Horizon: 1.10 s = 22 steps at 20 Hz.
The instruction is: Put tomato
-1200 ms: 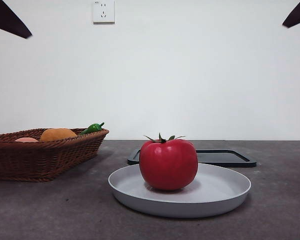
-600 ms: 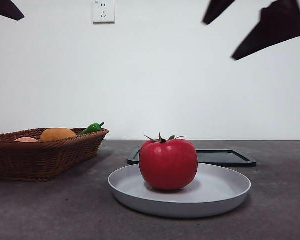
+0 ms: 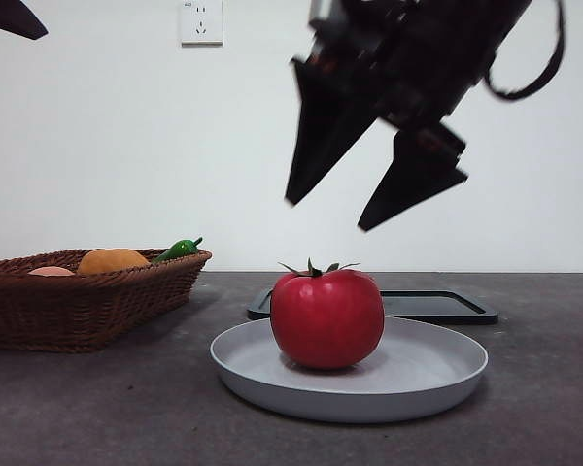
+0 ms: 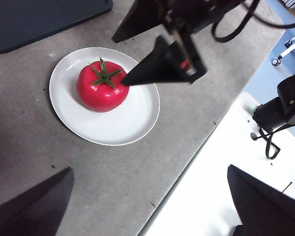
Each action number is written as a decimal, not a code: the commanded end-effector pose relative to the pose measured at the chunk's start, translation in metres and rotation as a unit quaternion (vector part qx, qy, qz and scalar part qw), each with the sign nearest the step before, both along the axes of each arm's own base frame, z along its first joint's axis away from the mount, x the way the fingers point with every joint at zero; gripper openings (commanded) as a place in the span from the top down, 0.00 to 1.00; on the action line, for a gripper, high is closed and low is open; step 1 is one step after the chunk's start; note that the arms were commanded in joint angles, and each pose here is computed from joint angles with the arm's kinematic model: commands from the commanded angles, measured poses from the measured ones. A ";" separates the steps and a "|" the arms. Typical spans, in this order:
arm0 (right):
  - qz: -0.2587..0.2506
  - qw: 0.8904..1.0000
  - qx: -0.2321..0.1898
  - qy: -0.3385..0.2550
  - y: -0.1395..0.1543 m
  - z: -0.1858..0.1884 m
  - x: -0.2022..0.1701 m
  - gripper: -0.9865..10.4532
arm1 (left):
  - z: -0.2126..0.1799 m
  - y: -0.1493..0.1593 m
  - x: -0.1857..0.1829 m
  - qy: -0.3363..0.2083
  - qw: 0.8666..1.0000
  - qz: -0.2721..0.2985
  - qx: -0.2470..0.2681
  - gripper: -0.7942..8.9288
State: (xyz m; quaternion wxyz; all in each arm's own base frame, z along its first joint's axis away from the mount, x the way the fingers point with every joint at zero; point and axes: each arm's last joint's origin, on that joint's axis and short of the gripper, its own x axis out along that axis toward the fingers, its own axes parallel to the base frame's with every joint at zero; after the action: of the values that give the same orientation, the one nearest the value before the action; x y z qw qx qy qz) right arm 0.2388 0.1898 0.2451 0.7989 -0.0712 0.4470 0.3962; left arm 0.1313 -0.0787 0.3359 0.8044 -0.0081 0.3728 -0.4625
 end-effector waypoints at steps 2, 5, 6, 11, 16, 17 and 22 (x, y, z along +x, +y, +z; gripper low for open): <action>0.015 1.000 -0.011 0.006 0.015 -0.013 0.006 0.47 | 0.004 -0.002 0.001 -0.013 1.000 -0.008 -0.004 0.41; 0.011 1.000 -0.028 0.006 0.021 -0.024 0.009 0.47 | 0.004 -0.002 0.001 -0.013 1.000 -0.008 -0.004 0.41; 0.007 0.999 -0.035 0.001 0.023 -0.027 0.010 0.47 | 0.004 -0.002 0.001 -0.013 1.000 -0.008 -0.004 0.41; 0.006 0.999 -0.053 0.011 0.030 -0.046 0.016 0.47 | 0.004 -0.002 0.001 -0.013 1.000 -0.008 -0.004 0.41; 0.000 0.997 -0.075 0.018 0.033 -0.060 0.019 0.51 | 0.004 -0.002 0.001 -0.013 1.000 -0.008 -0.004 0.41; -0.001 0.997 -0.076 0.018 0.034 -0.060 0.019 0.57 | 0.004 -0.002 0.001 -0.013 1.000 -0.008 -0.004 0.41; 0.000 0.997 -0.077 0.025 0.032 -0.058 0.017 0.77 | 0.005 -0.002 0.001 -0.014 1.000 -0.008 -0.005 0.41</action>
State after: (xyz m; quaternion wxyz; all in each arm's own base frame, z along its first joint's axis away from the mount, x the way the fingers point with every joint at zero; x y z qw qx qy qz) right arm 0.2561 0.2170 0.1849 0.7815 -0.1189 0.4979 0.3568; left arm 0.1314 -0.0787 0.3359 0.8043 -0.0082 0.3728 -0.4626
